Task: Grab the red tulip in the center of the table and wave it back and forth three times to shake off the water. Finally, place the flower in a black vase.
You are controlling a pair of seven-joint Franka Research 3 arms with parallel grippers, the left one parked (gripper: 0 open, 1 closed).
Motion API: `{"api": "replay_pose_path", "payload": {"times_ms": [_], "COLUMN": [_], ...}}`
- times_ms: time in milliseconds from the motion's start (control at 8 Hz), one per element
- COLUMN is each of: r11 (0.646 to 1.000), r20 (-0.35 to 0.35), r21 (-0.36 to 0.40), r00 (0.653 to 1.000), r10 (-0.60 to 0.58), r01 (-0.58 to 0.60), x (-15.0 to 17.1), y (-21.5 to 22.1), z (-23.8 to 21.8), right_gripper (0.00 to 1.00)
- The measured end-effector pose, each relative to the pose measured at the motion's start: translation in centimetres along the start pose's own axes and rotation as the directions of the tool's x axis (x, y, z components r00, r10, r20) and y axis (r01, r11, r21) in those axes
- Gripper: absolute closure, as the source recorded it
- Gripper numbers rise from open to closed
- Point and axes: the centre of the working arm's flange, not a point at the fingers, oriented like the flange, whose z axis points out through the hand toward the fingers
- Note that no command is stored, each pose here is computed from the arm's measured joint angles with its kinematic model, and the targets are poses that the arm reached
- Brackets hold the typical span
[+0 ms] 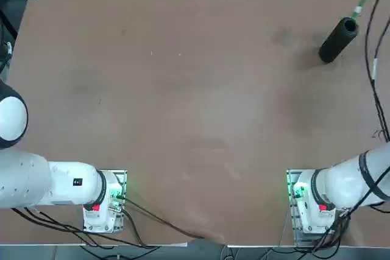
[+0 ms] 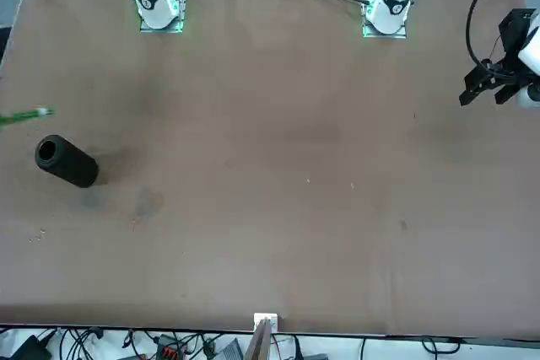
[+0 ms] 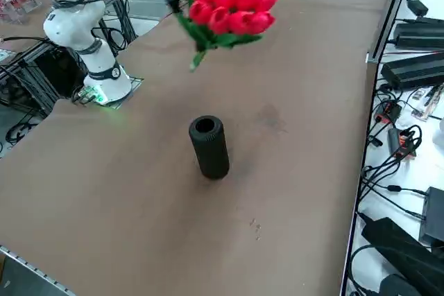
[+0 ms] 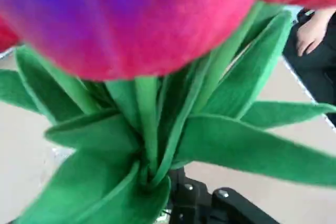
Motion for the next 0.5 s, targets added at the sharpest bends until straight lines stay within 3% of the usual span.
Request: {"api": "replay_pose_path", "payload": {"times_ms": [250,500], "r11": [0.987,0.937], "r20": [-0.060,-0.167], "r21": [-0.050,-0.080], "r00": [0.987,0.931], "r10": [0.150,0.324], "r01": [-0.153,-0.341], "x": [0.6,0.7], "y": [0.0,-1.6], "z": [1.7,6.4], "right_gripper": [0.87,0.87]}}
